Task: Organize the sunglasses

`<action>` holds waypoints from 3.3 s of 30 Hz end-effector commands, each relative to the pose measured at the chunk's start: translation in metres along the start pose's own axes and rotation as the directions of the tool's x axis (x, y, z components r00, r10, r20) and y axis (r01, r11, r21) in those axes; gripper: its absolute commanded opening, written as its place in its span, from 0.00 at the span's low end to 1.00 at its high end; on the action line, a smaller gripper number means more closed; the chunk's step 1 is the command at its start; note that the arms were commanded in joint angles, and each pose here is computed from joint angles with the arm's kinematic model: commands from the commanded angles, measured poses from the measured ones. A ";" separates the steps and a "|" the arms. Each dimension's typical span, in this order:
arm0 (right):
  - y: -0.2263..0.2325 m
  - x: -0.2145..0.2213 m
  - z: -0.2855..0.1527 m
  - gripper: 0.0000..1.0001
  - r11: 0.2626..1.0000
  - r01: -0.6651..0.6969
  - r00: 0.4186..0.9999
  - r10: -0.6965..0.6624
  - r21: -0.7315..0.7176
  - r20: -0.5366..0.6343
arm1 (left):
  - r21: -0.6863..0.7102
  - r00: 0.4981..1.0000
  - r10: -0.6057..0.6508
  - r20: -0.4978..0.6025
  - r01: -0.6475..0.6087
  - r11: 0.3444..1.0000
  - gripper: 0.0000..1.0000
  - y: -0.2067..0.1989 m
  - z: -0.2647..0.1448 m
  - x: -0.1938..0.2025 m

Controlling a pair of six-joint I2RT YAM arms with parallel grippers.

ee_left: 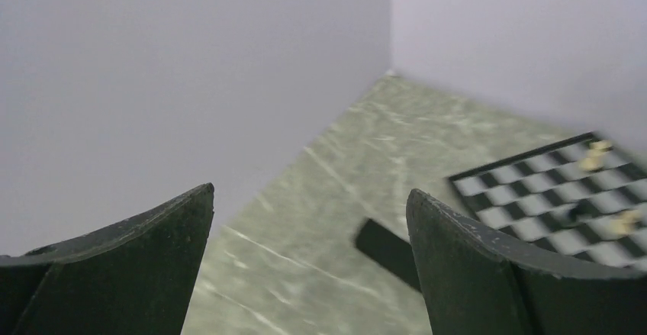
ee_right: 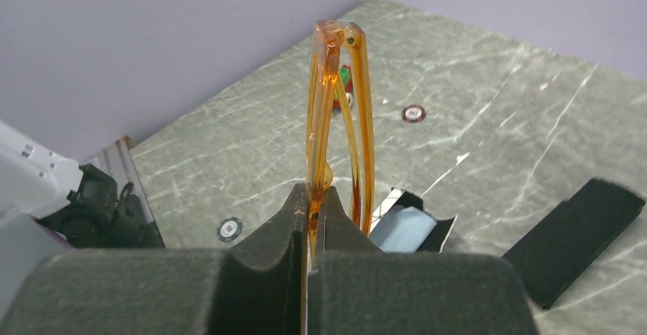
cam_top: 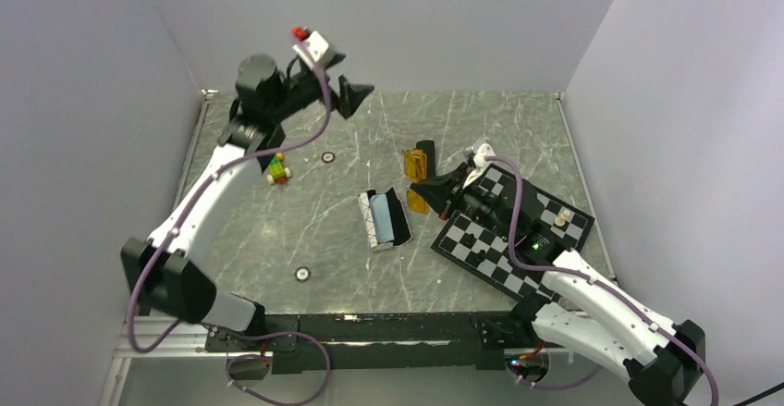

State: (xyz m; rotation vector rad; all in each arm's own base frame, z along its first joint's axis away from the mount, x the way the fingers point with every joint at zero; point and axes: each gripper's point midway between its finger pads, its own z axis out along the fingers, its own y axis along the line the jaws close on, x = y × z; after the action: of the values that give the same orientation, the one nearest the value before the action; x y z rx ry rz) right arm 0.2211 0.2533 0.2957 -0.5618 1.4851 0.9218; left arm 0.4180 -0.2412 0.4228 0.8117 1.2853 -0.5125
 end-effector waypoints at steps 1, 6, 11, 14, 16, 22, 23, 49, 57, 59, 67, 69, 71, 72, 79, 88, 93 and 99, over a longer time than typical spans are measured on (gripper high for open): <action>-0.007 -0.009 0.008 0.00 0.982 -0.171 0.985 0.171 0.083 -0.001 | 0.030 0.877 -0.472 0.089 0.471 0.881 0.99 -0.041 -0.037 0.019; -0.010 0.027 0.014 0.00 0.962 -0.240 0.953 0.259 0.128 -0.159 | -0.055 0.814 -0.581 0.020 0.581 0.812 0.99 -0.070 -0.078 0.091; -0.005 0.056 0.026 0.00 0.947 -0.302 0.915 0.319 0.105 -0.247 | -0.235 0.702 -0.701 -0.126 0.665 0.709 0.99 -0.082 -0.111 0.155; 0.004 0.077 0.037 0.00 0.936 -0.349 0.882 0.347 0.054 -0.317 | -0.261 0.656 -0.752 -0.064 0.717 0.647 0.99 -0.083 -0.127 0.171; 0.008 0.086 0.044 0.00 0.924 -0.381 0.861 0.367 0.030 -0.352 | -0.248 0.619 -0.786 0.000 0.761 0.599 0.99 -0.083 -0.137 0.176; 0.006 0.118 0.064 0.00 0.882 -0.467 0.793 0.448 0.060 -0.413 | -0.250 0.511 -0.856 0.077 0.841 0.480 0.99 -0.084 -0.160 0.203; 0.007 0.121 0.067 0.00 0.867 -0.495 0.775 0.471 0.060 -0.422 | -0.215 0.523 -0.850 0.058 0.838 0.501 0.99 -0.089 -0.159 0.202; -0.034 0.186 0.096 0.00 0.765 -0.624 0.629 0.613 0.161 -0.478 | -0.422 0.570 -0.805 -0.162 0.698 0.579 0.99 -0.115 -0.153 0.273; -0.047 0.203 0.103 0.00 0.717 -0.675 0.574 0.659 0.175 -0.487 | -0.328 0.534 -0.822 -0.199 0.754 0.570 0.99 -0.134 -0.142 0.265; -0.051 0.208 0.103 0.00 0.708 -0.681 0.564 0.670 0.187 -0.482 | -0.291 0.506 -0.837 -0.210 0.785 0.547 0.99 -0.142 -0.138 0.268; -0.062 0.221 0.101 0.00 0.694 -0.682 0.546 0.694 0.233 -0.470 | -0.269 0.435 -0.866 -0.244 0.828 0.492 0.99 -0.156 -0.125 0.281; -0.065 0.224 0.100 0.00 0.702 -0.665 0.551 0.691 0.254 -0.467 | -0.269 0.431 -0.868 -0.248 0.830 0.489 0.99 -0.158 -0.122 0.282; -0.068 0.226 0.100 0.00 0.700 -0.662 0.546 0.695 0.268 -0.467 | -0.282 0.415 -0.874 -0.253 0.832 0.477 0.99 -0.160 -0.120 0.287; -0.067 0.226 0.100 0.00 0.699 -0.665 0.547 0.696 0.263 -0.465 | -0.284 0.410 -0.876 -0.255 0.834 0.473 0.99 -0.161 -0.118 0.287; -0.074 0.233 0.101 0.00 0.677 -0.669 0.532 0.724 0.307 -0.439 | -0.292 0.369 -0.893 -0.256 0.852 0.436 0.99 -0.168 -0.106 0.292; -0.074 0.239 0.100 0.00 0.674 -0.667 0.517 0.725 0.316 -0.455 | -0.307 0.336 -0.906 -0.257 0.861 0.406 0.99 -0.172 -0.099 0.299; -0.076 0.246 0.100 0.00 0.666 -0.664 0.503 0.734 0.339 -0.456 | -0.317 0.322 -0.909 -0.263 0.861 0.397 0.99 -0.175 -0.097 0.302; -0.070 0.250 0.103 0.00 0.647 -0.693 0.477 0.742 0.319 -0.471 | -0.310 0.308 -0.914 -0.265 0.870 0.383 0.99 -0.179 -0.093 0.303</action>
State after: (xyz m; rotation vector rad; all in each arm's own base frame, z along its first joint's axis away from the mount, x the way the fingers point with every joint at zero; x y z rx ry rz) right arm 0.2939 0.3329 0.0391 -0.0818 2.4413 1.3790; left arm 0.2844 -0.2437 0.0646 -0.0433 2.1936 -1.1864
